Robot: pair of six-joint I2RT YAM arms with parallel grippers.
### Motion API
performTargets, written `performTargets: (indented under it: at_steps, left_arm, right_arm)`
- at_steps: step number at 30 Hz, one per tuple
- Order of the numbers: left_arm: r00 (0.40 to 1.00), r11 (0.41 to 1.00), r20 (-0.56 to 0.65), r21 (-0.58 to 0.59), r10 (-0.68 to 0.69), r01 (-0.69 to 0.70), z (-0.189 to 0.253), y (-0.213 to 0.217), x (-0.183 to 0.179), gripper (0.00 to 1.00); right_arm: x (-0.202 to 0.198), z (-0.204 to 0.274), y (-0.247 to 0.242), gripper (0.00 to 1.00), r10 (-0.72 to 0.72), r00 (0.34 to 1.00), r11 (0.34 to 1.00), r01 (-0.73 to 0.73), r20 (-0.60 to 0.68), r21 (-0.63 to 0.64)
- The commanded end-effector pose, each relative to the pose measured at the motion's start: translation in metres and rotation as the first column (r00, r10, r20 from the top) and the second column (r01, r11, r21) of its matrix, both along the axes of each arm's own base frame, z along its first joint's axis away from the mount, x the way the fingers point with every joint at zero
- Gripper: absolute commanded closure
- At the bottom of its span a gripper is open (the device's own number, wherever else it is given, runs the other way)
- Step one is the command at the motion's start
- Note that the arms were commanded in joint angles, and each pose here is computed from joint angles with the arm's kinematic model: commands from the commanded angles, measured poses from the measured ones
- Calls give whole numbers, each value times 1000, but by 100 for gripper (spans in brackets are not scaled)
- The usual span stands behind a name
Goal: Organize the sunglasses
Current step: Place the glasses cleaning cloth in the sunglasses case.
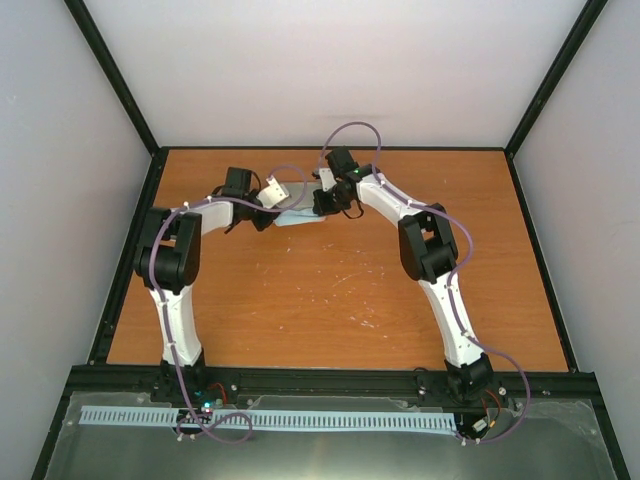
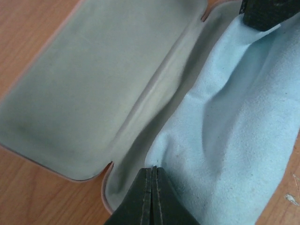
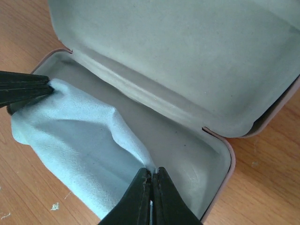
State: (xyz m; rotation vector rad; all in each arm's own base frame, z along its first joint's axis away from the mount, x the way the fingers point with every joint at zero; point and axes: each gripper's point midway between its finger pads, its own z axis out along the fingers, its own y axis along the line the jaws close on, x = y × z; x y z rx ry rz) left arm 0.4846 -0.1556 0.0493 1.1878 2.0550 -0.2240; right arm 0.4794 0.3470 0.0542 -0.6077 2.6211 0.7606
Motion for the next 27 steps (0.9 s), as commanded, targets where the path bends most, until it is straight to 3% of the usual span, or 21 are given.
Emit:
performTargets:
  at_steps: [1, 27]
  left_arm:
    - [999, 999, -37, -16, -34, 33, -4, -4, 0, 100]
    - [999, 999, 26, 29, -41, 40, -16, -2, 23, 100]
  right_arm:
    - [-6, -15, -3, 97, -1, 999, 1000, 0, -43, -22]
    - [4, -34, -21, 97, -120, 993, 988, 118, -6, -100]
